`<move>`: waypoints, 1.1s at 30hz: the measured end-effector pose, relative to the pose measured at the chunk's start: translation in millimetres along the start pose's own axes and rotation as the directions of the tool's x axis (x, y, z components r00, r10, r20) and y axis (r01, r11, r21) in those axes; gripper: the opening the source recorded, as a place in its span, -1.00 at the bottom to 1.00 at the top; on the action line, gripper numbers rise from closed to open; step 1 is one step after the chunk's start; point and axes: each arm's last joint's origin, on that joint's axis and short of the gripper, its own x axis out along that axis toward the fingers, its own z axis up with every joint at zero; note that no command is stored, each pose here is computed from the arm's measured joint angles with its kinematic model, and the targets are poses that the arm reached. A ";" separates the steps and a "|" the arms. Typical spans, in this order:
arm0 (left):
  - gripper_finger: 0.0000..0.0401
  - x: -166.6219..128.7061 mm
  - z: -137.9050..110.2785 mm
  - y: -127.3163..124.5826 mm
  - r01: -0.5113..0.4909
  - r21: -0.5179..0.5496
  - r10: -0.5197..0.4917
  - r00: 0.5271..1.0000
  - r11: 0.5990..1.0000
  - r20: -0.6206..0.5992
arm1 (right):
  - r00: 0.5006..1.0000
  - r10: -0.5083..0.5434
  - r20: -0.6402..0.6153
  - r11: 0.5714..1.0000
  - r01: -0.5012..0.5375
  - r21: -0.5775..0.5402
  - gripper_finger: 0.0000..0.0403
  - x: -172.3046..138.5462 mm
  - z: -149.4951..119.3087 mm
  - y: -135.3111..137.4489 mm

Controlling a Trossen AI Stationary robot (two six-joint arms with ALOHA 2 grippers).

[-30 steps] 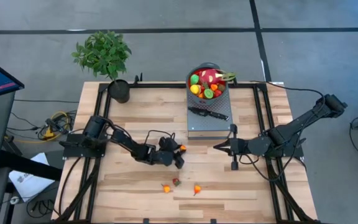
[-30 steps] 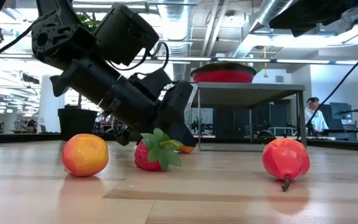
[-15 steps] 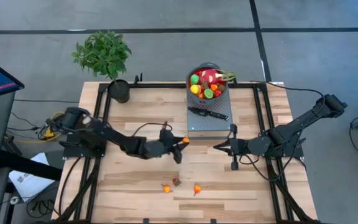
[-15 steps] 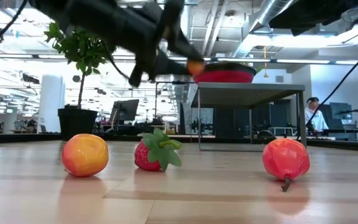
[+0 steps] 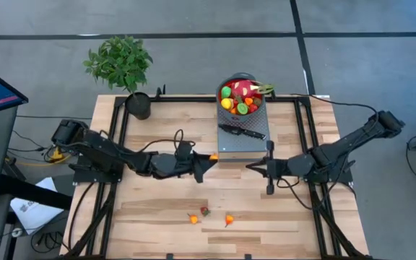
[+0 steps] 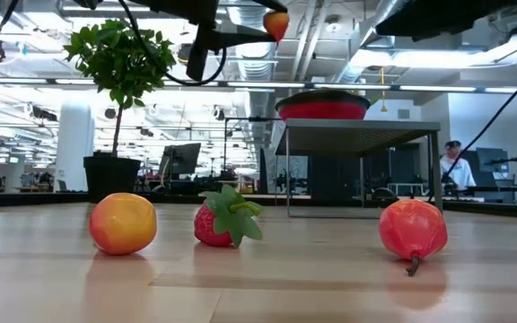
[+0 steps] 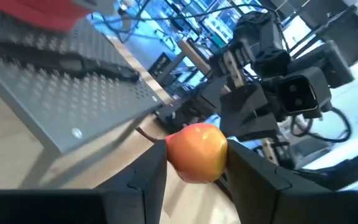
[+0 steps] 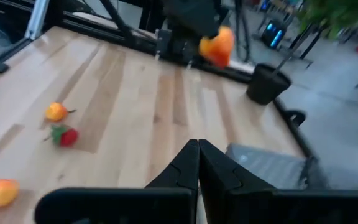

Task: Pick & Place Fruit
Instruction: Put the yellow pear into the red colander on the shelf

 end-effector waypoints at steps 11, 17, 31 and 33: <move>-0.29 -0.1 -1.5 -2.2 0.054 -0.166 -0.065 0.996 0.985 -0.061 | 0.989 -0.115 0.098 0.988 0.124 -0.087 -1.00 8.3 10.6 -21.9; -0.29 1.2 0.1 -0.7 0.050 -0.167 -0.060 0.997 0.985 -0.055 | 0.990 -0.088 0.110 0.987 0.101 -0.123 -0.83 10.5 10.9 -25.9; -0.29 2.5 1.9 0.9 0.044 -0.168 -0.053 0.997 0.985 -0.049 | 0.976 -0.020 0.216 0.997 0.036 -0.068 0.35 10.6 20.0 -24.7; -0.29 2.5 1.9 0.9 0.044 -0.168 -0.053 0.997 0.985 -0.049 | 0.974 0.001 0.229 0.997 0.016 -0.071 0.36 15.4 20.5 -21.8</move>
